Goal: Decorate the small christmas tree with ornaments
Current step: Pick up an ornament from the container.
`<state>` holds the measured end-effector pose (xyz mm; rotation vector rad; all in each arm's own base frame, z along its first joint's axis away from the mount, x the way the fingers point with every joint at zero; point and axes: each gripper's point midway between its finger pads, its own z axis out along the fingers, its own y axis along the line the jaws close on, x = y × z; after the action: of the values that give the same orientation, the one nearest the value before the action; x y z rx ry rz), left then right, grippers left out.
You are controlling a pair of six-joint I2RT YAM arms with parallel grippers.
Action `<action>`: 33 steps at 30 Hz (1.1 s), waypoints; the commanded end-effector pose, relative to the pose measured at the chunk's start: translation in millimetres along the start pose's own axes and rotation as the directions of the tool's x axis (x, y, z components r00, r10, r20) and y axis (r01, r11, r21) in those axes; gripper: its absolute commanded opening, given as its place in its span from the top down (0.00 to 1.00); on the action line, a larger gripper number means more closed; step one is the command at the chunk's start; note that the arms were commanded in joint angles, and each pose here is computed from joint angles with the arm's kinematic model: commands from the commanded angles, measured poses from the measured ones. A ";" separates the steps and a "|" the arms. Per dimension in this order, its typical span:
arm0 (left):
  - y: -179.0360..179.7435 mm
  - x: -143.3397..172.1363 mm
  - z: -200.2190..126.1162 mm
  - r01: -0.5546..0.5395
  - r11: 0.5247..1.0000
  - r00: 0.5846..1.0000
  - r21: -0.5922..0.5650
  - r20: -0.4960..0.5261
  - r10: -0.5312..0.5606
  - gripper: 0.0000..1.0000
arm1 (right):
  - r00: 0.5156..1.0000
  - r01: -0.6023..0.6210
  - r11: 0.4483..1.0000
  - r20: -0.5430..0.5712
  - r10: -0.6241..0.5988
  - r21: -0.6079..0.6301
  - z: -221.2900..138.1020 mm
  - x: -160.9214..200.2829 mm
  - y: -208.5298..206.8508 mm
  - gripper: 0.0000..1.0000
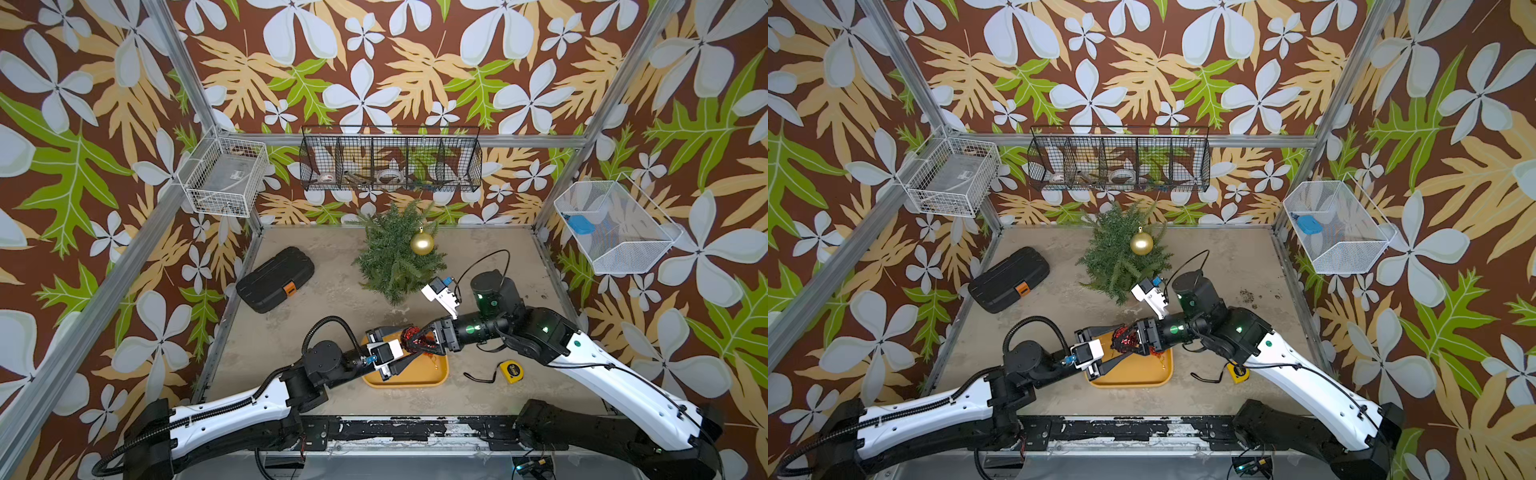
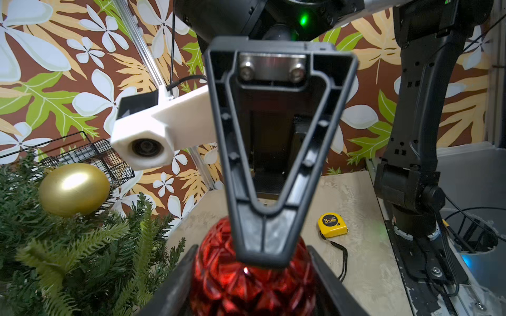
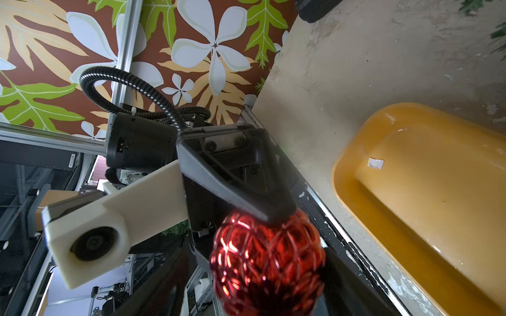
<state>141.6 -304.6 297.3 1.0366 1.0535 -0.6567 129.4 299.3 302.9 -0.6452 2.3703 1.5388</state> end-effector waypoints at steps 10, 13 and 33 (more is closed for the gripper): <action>-1.4 -3.6 4.6 -0.027 1.000 1.000 0.012 0.016 0.026 0.44 | 0.999 0.043 0.998 -0.006 -0.044 -0.037 -0.2 0.2 7.7 0.38; -1.9 -3.1 3.5 -0.029 1.000 0.999 0.012 0.019 0.028 0.44 | 0.999 0.046 0.999 -0.002 -0.046 -0.027 -0.8 -0.8 6.3 0.36; -2.9 -7.6 3.7 -0.029 0.999 0.999 0.020 0.033 0.028 0.35 | 0.998 0.054 0.998 0.011 -0.054 -0.037 -3.5 -6.2 11.8 0.43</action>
<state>138.6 -308.6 303.4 1.0454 1.0073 -0.6613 130.3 298.8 303.7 -0.6597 2.3707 1.5339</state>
